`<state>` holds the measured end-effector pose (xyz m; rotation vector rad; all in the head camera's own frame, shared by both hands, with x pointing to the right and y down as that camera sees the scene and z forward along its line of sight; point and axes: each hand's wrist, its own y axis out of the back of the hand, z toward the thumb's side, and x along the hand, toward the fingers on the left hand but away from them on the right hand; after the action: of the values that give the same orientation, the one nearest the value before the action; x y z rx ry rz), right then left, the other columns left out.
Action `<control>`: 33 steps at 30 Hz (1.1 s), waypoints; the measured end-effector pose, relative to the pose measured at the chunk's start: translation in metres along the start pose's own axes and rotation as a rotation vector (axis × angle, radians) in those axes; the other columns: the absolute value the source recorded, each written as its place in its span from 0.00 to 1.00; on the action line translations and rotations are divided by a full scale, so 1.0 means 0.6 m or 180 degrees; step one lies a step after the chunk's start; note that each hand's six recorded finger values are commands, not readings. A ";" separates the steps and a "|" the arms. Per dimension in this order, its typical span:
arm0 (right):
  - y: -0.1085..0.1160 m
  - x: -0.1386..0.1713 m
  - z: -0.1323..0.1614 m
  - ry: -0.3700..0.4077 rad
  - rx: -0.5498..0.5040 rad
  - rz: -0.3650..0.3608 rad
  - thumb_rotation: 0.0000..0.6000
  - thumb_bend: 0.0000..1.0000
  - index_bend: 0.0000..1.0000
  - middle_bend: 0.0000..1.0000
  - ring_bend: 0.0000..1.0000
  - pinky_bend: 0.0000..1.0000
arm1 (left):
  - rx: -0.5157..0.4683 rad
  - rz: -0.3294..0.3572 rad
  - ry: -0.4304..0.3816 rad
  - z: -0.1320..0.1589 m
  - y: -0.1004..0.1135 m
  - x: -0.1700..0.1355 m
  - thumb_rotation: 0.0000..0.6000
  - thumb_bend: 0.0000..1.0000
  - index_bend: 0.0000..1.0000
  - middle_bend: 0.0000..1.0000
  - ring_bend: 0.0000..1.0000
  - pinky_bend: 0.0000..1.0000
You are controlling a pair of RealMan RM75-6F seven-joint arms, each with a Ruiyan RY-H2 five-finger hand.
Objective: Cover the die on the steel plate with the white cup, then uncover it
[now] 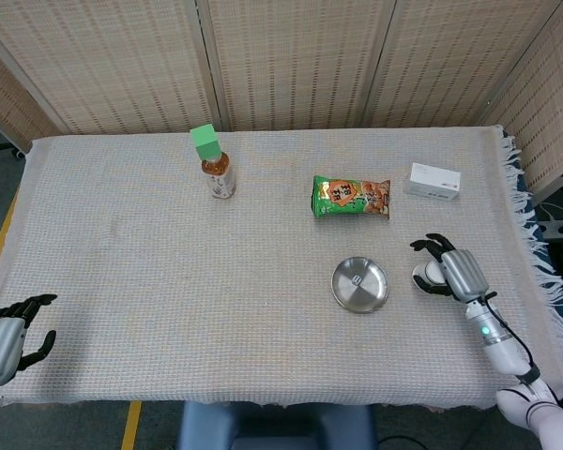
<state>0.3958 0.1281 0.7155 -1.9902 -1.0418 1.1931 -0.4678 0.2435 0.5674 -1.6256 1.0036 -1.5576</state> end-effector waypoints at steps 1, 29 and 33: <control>0.001 0.001 0.002 0.0025 0.0010 0.0007 1.00 0.16 0.06 0.08 0.00 0.17 | 0.0002 -0.0002 0.0000 0.000 0.000 0.000 1.00 0.40 0.24 0.29 0.32 0.40; 0.044 0.045 0.035 0.0172 0.0771 0.0156 1.00 0.00 0.00 0.00 0.00 0.00 | 0.0015 -0.0017 -0.0015 0.003 -0.003 0.000 1.00 0.40 0.24 0.30 0.32 0.40; 0.058 0.052 0.046 0.0226 0.0774 0.0000 1.00 0.00 0.00 0.00 0.00 0.00 | 0.0015 -0.0020 -0.0016 0.003 -0.003 0.000 1.00 0.40 0.24 0.30 0.32 0.40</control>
<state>0.3914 0.1390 0.6625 -1.8290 -0.8194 1.1798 -0.4661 0.2443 0.5689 -1.6300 0.9924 -1.5581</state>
